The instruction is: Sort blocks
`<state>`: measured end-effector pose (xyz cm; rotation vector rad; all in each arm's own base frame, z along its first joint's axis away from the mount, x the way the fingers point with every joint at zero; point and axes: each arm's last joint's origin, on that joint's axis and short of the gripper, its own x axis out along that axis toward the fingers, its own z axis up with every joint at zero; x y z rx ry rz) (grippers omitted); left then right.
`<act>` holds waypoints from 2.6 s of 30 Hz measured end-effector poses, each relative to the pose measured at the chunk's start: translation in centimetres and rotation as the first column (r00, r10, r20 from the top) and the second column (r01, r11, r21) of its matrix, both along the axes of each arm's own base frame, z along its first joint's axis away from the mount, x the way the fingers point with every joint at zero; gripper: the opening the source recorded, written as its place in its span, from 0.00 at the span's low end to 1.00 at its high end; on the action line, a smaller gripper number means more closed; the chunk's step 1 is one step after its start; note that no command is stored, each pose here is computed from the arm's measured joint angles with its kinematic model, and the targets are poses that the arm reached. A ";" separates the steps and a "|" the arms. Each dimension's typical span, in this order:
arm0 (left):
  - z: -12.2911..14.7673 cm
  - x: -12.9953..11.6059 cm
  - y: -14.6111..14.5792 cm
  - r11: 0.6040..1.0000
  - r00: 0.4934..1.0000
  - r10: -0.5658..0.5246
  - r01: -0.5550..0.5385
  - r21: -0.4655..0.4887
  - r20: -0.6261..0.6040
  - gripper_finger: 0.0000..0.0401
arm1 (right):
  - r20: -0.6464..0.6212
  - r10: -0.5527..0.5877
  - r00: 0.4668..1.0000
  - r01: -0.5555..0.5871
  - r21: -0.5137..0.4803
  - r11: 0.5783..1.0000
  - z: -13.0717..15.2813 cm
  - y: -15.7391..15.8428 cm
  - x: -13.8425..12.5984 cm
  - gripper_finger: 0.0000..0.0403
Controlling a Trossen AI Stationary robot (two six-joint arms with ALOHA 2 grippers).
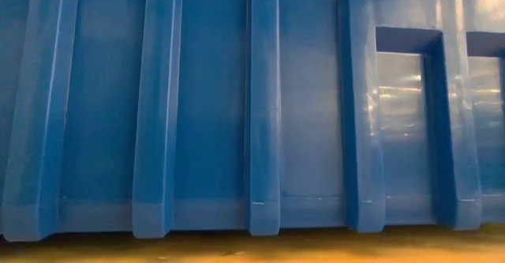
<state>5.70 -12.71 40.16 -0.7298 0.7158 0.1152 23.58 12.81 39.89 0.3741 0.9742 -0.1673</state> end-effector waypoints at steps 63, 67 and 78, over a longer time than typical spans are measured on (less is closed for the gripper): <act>-2.9 2.5 -0.6 0.919 0.994 0.095 -0.109 0.378 0.056 0.00 | 0.062 -0.504 0.861 0.503 0.043 0.863 -2.1 1.1 -5.1 0.00; -2.5 2.8 0.6 0.900 0.994 0.096 -0.111 0.422 0.056 0.00 | 0.035 -0.518 0.855 0.516 0.052 0.855 -2.1 1.5 -5.9 0.00; -1.5 3.5 2.7 0.896 0.995 0.080 -0.095 0.433 0.053 0.00 | 0.131 -0.695 0.707 0.691 0.077 0.718 -3.3 1.8 -4.6 0.00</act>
